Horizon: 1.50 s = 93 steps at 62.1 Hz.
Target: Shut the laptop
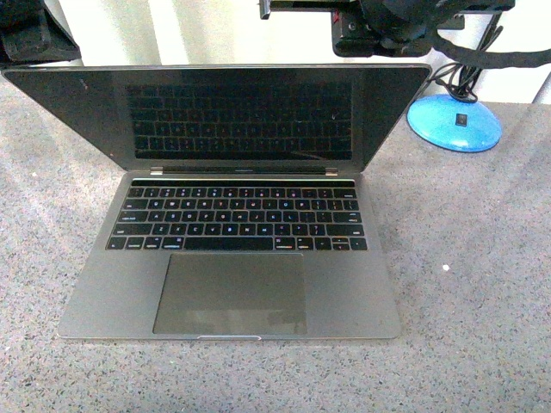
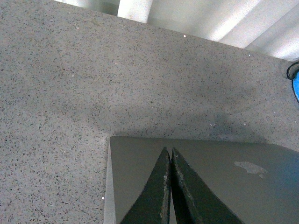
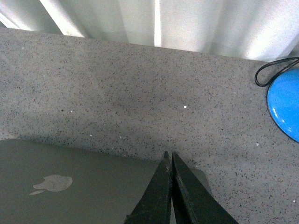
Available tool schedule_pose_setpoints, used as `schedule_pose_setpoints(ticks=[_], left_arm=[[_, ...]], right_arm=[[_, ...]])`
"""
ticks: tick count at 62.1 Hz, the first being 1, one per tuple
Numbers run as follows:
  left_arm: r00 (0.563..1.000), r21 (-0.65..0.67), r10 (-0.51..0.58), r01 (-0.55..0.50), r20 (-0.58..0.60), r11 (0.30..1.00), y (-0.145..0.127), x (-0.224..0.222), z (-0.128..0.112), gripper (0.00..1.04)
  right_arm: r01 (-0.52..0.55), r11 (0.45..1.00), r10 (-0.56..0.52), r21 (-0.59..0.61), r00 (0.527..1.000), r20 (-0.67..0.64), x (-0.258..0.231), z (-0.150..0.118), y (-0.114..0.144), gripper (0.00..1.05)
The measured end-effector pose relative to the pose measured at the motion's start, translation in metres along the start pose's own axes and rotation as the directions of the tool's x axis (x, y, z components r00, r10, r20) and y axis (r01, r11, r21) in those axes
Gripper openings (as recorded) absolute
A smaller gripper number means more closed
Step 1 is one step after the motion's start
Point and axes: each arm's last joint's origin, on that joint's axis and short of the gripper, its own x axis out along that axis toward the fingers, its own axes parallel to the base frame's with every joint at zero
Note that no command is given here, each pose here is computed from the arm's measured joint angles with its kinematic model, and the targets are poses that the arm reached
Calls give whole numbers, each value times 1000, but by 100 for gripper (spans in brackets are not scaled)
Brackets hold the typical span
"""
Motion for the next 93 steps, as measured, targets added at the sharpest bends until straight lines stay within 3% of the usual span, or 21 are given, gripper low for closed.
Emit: schedule_pose_setpoints(ticks=[24, 58, 93], left_arm=[[1000, -1, 0, 0, -11, 1000, 1, 1, -7, 4], [998, -44, -10, 7, -55, 999, 3, 2, -21, 4], [996, -47, 5, -10, -90, 999, 6, 4, -37, 4]], right_arm=[[0, 999, 1, 32, 999, -47, -3, -14, 2, 1], [6, 976, 26, 216, 989, -145, -5, -31, -2, 1], [30, 974, 18, 226, 978, -206, -5, -41, -3, 1]])
